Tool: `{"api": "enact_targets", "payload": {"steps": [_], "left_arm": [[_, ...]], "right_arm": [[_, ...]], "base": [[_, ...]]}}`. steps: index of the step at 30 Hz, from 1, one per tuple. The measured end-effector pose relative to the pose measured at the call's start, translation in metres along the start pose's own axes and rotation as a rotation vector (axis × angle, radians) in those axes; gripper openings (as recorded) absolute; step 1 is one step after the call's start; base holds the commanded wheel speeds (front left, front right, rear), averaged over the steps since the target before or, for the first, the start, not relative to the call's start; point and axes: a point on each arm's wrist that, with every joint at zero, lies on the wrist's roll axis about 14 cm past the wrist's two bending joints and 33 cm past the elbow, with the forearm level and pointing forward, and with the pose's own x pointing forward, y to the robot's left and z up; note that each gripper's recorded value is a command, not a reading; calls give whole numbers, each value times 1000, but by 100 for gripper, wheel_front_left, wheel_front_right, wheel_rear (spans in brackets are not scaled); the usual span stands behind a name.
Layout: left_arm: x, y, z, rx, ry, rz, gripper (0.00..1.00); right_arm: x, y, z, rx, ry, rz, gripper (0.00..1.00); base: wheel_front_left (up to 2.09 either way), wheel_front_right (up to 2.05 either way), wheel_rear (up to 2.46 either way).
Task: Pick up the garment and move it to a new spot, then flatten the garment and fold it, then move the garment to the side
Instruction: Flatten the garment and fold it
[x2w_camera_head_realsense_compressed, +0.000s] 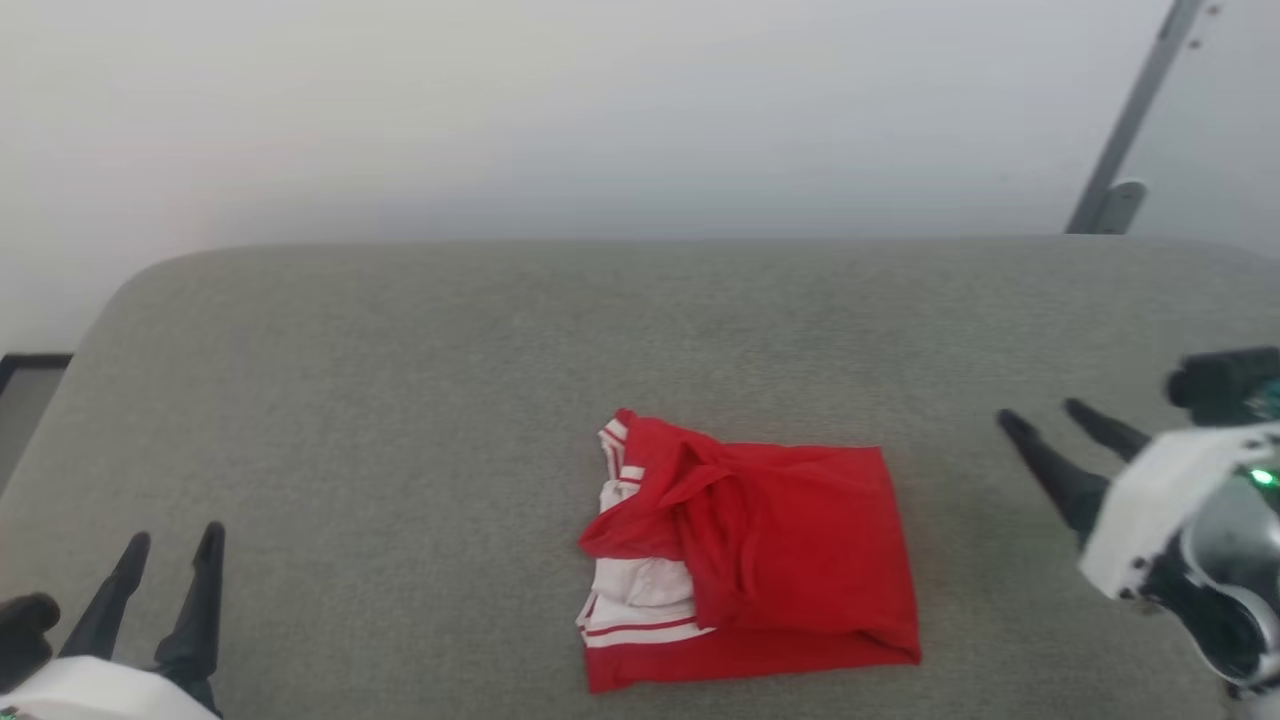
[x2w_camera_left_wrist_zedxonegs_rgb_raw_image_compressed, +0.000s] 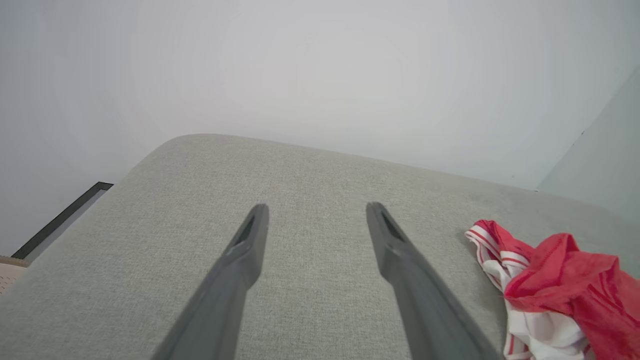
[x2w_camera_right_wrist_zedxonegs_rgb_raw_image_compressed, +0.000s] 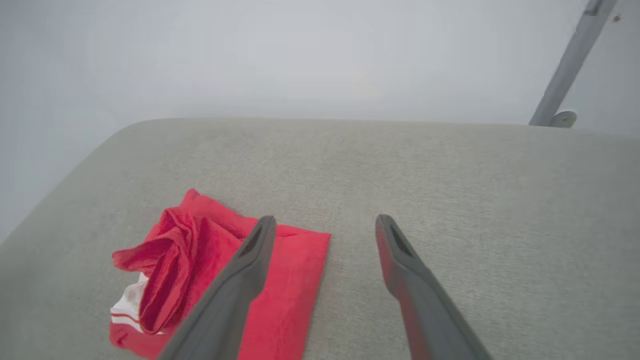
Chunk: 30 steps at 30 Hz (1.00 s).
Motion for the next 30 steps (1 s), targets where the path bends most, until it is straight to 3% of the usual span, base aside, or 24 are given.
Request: {"api": "enact_targets", "payload": {"steps": [13, 30], "left_arm": [[-8, -5, 6, 40, -12, -30, 100], [-17, -3, 9, 61, -18, -30, 100]], "right_arm": [[-64, -53, 6, -47, -276, -207, 100], [-78, -58, -16, -62, -319, -261, 100]], "base": [[0, 0, 0], [0, 0, 0]]}}
